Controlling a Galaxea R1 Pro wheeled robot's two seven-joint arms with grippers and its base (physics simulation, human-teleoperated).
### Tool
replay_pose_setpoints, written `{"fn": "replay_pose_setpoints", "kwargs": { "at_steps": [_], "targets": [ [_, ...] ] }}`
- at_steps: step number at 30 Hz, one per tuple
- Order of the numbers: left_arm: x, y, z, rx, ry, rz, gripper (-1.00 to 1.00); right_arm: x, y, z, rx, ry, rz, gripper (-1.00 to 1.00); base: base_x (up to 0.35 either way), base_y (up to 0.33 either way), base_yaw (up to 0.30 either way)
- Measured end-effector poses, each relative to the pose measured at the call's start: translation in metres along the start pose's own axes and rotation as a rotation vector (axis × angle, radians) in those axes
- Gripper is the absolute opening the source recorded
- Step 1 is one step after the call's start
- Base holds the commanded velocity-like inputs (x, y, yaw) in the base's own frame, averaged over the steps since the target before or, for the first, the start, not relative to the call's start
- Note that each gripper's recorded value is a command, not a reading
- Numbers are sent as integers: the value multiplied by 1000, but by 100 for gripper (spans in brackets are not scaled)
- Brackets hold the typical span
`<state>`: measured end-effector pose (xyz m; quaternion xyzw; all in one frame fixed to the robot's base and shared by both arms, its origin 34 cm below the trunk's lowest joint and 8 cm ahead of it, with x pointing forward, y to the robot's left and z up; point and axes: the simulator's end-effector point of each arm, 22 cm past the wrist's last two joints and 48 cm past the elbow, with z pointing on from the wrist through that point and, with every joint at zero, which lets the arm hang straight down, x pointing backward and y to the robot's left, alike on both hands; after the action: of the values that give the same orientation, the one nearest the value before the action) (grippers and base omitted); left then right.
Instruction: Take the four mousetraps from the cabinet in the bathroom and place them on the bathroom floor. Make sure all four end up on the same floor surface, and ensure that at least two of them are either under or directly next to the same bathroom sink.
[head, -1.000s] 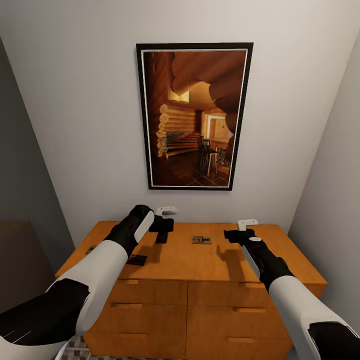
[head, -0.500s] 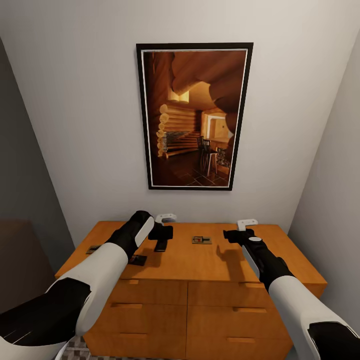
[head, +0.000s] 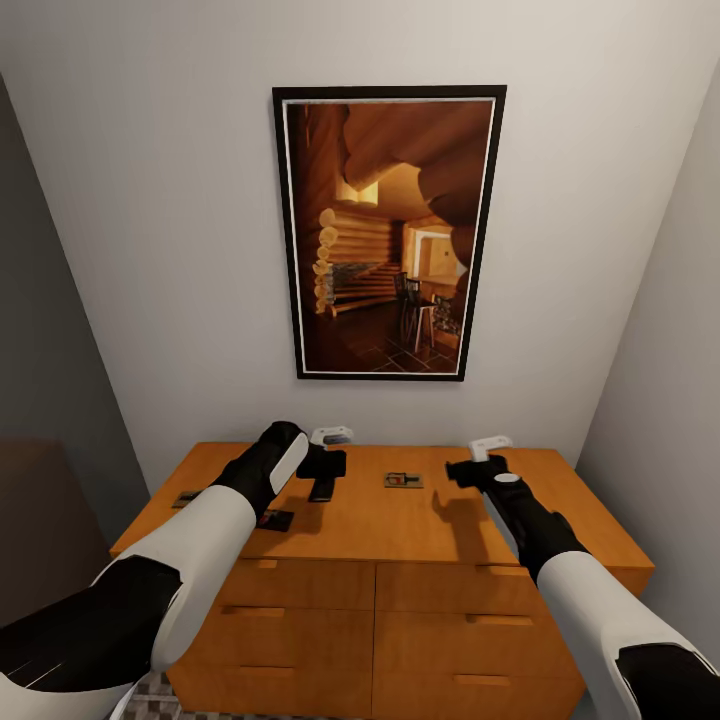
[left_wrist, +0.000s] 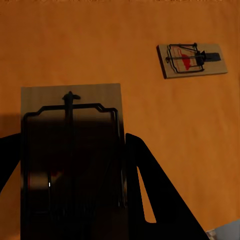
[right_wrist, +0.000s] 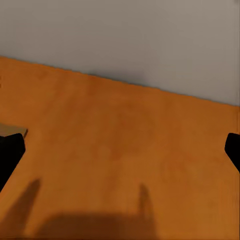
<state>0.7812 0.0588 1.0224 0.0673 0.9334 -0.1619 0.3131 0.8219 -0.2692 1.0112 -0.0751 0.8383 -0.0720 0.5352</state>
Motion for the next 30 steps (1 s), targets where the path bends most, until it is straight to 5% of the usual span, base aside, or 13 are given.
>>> {"fn": "replay_pose_setpoints", "kwargs": {
  "at_steps": [4,9,11,16,30],
  "targets": [
    [0,0,0,0,-2,0,-100,3,20,-1,-93,10,-105,100,0,0,0],
    [-5,0,0,-1,-21,0,-100,24,53,-10,-285,65,-337,100,0,0,0],
    [-7,1,0,-3,-34,0,-100,30,56,-12,-313,82,-390,100,0,0,0],
    [-12,1,0,-4,-57,0,-100,37,60,-14,-345,100,-435,100,0,0,0],
    [-13,2,1,-9,-64,4,-100,39,62,-15,-354,106,-447,100,0,0,0]
  ]
}}
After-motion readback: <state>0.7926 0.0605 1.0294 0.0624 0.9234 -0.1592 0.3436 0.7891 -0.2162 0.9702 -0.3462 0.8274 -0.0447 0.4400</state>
